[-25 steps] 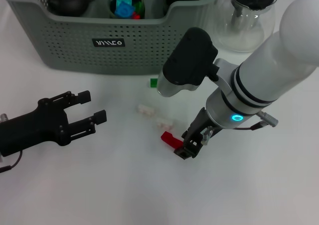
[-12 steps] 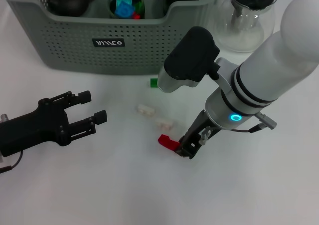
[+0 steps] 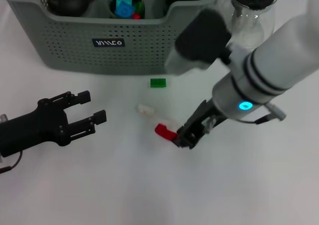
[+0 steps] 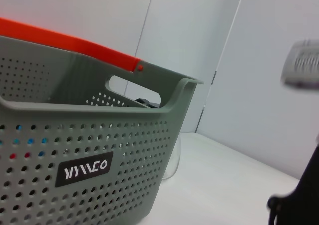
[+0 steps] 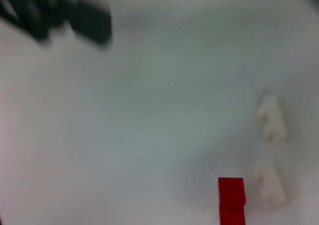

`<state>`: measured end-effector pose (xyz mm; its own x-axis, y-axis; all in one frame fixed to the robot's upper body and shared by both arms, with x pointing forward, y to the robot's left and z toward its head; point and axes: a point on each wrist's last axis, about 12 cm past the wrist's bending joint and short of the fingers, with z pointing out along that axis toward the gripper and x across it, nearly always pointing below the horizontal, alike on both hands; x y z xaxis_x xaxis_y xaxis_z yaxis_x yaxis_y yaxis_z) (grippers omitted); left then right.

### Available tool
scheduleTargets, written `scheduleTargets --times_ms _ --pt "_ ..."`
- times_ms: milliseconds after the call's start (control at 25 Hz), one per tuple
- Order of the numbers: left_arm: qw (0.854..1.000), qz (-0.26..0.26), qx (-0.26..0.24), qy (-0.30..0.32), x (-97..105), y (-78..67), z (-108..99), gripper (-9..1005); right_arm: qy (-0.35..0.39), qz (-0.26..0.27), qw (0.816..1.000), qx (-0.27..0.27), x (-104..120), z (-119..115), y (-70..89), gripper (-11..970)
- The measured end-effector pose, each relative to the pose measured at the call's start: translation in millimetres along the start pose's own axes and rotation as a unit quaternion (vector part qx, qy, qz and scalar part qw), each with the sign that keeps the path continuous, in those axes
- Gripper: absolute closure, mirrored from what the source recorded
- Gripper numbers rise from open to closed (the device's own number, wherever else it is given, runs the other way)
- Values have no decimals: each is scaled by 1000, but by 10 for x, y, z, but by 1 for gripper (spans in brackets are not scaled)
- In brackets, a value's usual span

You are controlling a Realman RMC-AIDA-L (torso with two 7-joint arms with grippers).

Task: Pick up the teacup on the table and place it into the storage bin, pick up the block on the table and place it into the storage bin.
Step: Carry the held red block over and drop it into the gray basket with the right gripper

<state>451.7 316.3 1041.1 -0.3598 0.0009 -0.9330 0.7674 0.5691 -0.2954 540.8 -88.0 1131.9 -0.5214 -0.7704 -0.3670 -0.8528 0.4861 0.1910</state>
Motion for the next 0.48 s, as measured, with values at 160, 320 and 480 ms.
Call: scheduleTargets --times_ms 160,320,480 --pt "1000 -2 -3 0 10 -2 -14 272 -62 2 998 -4 -12 -450 15 763" --pt "1000 -3 -7 1 20 2 -22 272 -132 -9 991 5 -42 -913 73 763" --pt "1000 -1 -6 0 7 9 -11 272 -206 -31 978 23 -215 -1298 84 762"
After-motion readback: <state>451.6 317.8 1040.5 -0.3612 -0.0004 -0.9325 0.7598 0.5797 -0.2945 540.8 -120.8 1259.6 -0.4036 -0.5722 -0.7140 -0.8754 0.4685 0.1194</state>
